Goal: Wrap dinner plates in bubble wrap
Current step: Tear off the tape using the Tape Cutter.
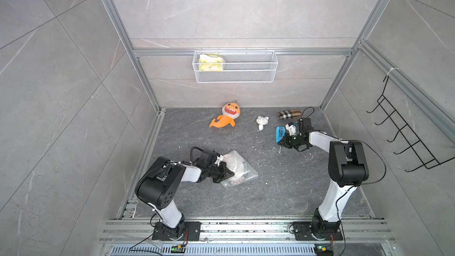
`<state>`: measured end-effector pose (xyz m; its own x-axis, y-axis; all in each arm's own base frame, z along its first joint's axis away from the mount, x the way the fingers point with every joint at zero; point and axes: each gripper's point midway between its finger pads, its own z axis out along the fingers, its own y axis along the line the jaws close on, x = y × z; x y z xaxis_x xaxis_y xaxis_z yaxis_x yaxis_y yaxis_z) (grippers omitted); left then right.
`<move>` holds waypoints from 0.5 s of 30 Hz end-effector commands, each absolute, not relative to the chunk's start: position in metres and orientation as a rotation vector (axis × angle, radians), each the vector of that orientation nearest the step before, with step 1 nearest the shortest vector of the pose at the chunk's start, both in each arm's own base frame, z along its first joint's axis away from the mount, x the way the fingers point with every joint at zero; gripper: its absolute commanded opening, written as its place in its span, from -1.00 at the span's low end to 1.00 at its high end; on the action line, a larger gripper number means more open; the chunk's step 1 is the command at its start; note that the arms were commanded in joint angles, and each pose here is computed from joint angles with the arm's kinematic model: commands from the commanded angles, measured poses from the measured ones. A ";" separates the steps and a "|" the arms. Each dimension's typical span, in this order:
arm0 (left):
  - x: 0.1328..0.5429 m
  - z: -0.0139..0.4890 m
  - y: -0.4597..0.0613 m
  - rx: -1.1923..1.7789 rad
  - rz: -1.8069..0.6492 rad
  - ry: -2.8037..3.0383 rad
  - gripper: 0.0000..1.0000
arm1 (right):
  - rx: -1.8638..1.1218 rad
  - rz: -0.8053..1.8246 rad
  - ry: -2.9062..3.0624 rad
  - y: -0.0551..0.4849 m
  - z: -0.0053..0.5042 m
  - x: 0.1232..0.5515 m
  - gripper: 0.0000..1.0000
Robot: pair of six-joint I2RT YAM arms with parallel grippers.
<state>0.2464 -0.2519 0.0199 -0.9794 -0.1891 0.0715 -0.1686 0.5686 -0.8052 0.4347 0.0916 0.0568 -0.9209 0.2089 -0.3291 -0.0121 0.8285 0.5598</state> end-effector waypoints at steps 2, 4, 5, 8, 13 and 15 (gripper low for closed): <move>0.223 -0.044 -0.204 -0.574 -1.040 2.949 -0.98 | 0.144 0.882 2.669 0.101 0.070 0.416 -1.00; 0.222 -0.044 -0.204 -0.576 -1.039 2.950 -0.98 | 0.143 0.886 2.676 0.101 0.071 0.413 -1.00; 0.222 -0.044 -0.204 -0.574 -1.041 2.949 -0.98 | 0.147 0.889 2.679 0.101 0.071 0.412 -1.00; 0.222 -0.044 -0.203 -0.576 -1.041 2.948 -0.98 | 0.149 0.899 2.681 0.102 0.073 0.408 -1.00; 0.224 -0.045 -0.205 -0.573 -1.049 2.945 -0.98 | 0.174 0.897 2.740 0.102 0.056 0.393 -1.00; 0.224 -0.045 -0.205 -0.577 -1.051 2.945 -0.98 | 0.192 0.892 2.767 0.101 0.045 0.389 -1.00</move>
<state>0.2464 -0.2514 0.0198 -0.9800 -0.1867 0.0694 -0.1640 0.5583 -0.8132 0.4158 0.0947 0.0576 -0.9393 0.2058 -0.2745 0.0108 0.8174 0.5760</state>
